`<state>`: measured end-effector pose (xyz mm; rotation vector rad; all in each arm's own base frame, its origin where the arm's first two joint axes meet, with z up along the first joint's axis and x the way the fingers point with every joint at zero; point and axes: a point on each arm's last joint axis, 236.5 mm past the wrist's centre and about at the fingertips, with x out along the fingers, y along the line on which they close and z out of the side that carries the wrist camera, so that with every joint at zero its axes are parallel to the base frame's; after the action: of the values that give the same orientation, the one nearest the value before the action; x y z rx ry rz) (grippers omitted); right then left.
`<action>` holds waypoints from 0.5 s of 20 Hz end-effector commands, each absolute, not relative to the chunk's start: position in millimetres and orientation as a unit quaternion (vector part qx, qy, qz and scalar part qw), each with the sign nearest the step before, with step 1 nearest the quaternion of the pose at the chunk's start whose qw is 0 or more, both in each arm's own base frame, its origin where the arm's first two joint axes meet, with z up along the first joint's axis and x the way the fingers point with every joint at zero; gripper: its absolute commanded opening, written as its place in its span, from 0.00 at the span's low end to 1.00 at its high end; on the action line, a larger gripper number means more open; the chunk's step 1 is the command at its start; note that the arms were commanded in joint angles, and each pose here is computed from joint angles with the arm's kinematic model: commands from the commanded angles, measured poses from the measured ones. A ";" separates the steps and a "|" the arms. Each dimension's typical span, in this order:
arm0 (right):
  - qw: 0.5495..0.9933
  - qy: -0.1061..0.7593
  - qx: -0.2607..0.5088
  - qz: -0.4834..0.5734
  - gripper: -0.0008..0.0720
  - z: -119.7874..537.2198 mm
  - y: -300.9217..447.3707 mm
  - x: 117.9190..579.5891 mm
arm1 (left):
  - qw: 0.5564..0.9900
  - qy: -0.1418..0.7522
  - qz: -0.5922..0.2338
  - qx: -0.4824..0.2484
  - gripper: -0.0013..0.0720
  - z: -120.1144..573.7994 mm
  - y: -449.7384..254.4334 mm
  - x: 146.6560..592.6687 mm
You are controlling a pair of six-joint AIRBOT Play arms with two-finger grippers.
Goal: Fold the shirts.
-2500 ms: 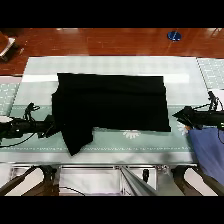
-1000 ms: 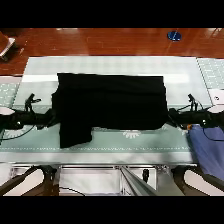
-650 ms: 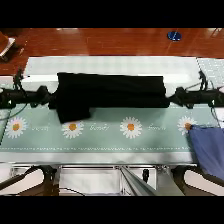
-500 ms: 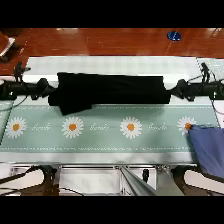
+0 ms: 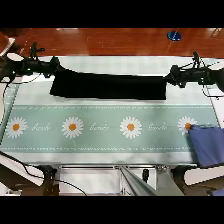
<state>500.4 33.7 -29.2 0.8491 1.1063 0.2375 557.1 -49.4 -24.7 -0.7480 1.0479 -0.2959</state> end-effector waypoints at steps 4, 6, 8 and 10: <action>0.762 0.495 0.408 0.092 0.57 -44.4 25.4 522.1 | 0.768 0.514 -0.155 -0.349 0.71 -38.6 -54.6 558.4; 0.756 0.498 0.415 0.088 0.57 -36.8 7.1 516.6 | 0.763 0.533 -0.148 -0.334 0.71 -29.6 -26.7 547.4; 0.749 0.514 0.414 0.065 0.57 -37.3 -23.7 499.7 | 0.740 0.576 -0.034 -0.344 0.71 -39.4 36.4 521.2; 0.733 0.547 0.403 0.023 0.57 -53.9 -49.5 477.7 | 0.749 0.584 0.000 -0.314 0.71 -36.1 71.9 500.1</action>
<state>503.7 -17.8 -40.4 0.8989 1.1144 0.1413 534.5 18.5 -31.6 -0.7389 1.1902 -0.1624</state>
